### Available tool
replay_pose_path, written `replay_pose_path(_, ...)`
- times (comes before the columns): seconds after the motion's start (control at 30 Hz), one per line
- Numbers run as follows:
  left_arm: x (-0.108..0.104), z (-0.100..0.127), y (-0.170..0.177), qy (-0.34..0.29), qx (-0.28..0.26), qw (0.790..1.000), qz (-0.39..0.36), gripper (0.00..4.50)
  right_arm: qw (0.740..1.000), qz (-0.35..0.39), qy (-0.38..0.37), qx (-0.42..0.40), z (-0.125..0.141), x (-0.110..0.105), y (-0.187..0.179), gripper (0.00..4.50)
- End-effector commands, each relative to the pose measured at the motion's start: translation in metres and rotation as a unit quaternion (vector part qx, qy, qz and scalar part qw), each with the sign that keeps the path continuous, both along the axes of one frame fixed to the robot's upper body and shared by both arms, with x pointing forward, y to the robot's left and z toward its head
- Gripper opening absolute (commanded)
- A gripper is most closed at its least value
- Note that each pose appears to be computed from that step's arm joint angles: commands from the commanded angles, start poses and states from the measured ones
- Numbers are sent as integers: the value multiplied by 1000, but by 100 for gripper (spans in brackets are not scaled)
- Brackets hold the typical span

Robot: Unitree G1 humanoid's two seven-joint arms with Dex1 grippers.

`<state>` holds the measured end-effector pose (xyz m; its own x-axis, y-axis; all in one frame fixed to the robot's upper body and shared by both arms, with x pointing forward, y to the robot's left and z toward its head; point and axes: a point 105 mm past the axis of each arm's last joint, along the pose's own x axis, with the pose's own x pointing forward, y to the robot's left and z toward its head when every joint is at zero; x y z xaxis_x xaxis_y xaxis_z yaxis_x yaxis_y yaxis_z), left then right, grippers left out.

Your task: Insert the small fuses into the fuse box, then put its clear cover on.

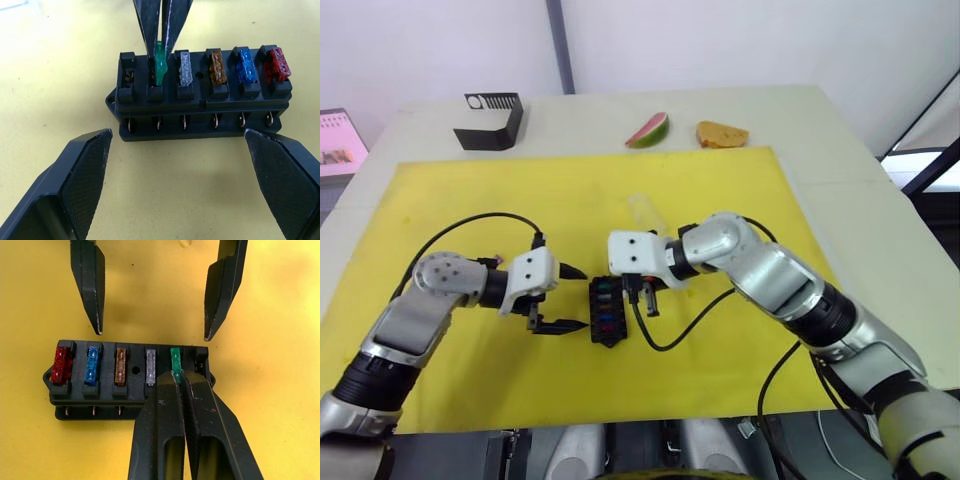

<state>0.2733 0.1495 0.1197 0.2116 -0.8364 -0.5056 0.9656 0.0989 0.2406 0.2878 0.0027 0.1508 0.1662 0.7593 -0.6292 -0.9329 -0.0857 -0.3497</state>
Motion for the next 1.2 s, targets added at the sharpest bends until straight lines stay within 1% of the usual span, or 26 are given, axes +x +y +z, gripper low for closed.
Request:
replay_pose_path(0.03,0,11,-3,-24,-4,1000,-6,445,1000,7,-16,8,7,0,3,0)
replay_pose_path(0.53,0,12,-5,-27,-5,1000,-5,445,1000,0,-4,-3,-3,4,1,0)
replay_pose_path(0.67,1,11,-3,-29,-5,1000,-2,445,1000,2,-1,10,7,3,1,0)
replay_pose_path(0.77,2,11,-3,-30,-5,1000,0,450,999,2,2,40,23,2,2,95)
replay_pose_path(0.87,2,11,-2,-30,-8,1000,5,450,997,9,14,79,37,-1,0,215)
replay_pose_path(0.93,3,10,-1,-29,-12,999,11,450,995,22,10,100,39,0,-2,215)
replay_pose_path(1.03,3,8,1,-27,-13,999,18,450,984,45,64,158,37,-9,-1,215)
replay_pose_path(1.1,4,8,3,-28,-14,999,21,450,982,49,70,171,28,-10,2,215)
replay_pose_path(1.2,5,10,3,-26,-21,999,30,450,979,31,74,187,16,-3,4,129)
